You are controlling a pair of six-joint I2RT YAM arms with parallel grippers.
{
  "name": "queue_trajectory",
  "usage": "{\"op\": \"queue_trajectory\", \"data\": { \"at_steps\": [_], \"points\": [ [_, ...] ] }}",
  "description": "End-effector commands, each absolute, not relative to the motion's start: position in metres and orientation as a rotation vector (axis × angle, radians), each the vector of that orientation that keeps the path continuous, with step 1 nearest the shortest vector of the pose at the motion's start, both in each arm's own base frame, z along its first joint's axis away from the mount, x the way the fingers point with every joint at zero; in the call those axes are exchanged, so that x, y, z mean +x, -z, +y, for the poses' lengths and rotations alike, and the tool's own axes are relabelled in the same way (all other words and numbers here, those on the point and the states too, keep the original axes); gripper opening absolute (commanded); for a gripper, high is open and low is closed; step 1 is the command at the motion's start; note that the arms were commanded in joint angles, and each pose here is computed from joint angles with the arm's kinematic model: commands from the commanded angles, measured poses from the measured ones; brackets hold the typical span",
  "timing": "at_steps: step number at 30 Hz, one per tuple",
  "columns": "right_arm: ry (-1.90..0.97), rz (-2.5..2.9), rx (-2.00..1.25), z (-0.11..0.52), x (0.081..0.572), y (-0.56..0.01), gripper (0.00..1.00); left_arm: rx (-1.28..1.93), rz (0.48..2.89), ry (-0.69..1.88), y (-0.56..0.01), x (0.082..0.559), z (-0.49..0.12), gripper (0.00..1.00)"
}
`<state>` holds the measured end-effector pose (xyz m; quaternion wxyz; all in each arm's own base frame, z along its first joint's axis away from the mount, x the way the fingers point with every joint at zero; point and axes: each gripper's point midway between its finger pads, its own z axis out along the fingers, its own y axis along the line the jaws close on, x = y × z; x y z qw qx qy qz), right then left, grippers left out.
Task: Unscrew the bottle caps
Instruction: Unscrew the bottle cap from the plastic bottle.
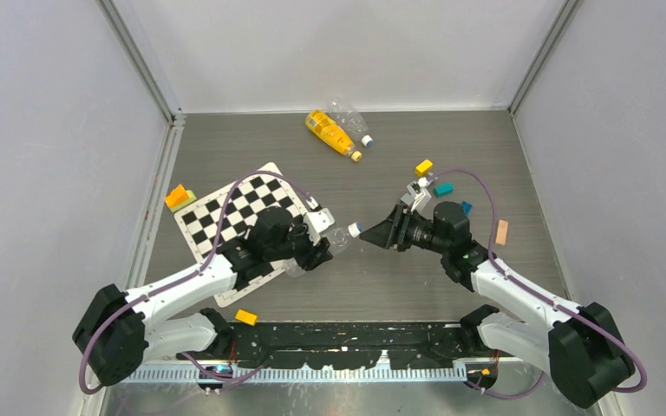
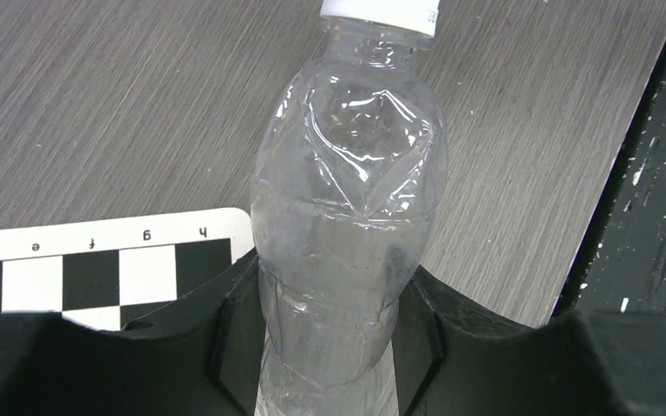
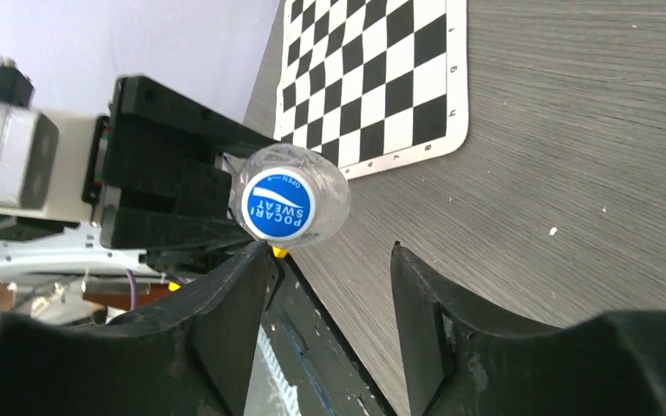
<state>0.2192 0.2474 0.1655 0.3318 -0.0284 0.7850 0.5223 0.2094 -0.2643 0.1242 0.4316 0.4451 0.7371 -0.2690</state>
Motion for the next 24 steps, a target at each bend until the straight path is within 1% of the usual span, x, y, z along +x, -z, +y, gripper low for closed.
{"op": "queue_trajectory", "data": {
  "at_steps": [1, 5, 12, 13, 18, 20, 24],
  "points": [
    [-1.423, 1.921, 0.044, 0.252, 0.239, -0.205, 0.62, 1.067, 1.769, 0.634, -0.134, 0.217, -0.264, 0.17],
    [-1.486, 1.909, 0.078, 0.257, 0.241, -0.208, 0.63, 1.098, 1.738, 0.584, -0.133, 0.216, -0.264, 0.17],
    [-1.515, 1.976, 0.093, 0.266, 0.247, -0.192, 0.62, 1.110, 1.693, 0.547, -0.137, 0.216, -0.267, 0.17],
    [-1.523, 1.992, 0.088, 0.268, 0.247, -0.187, 0.61, 1.109, 1.686, 0.550, -0.138, 0.216, -0.268, 0.17],
    [-1.610, 1.983, 0.061, 0.278, 0.245, -0.188, 0.45, 1.114, 1.682, 0.555, -0.136, 0.215, -0.269, 0.17],
    [-1.651, 1.971, 0.030, 0.282, 0.242, -0.189, 0.44, 1.110, 1.687, 0.546, -0.135, 0.216, -0.268, 0.17],
    [-1.658, 1.969, 0.019, 0.282, 0.241, -0.189, 0.53, 1.102, 1.696, 0.531, -0.134, 0.218, -0.267, 0.17]
  ]
}}
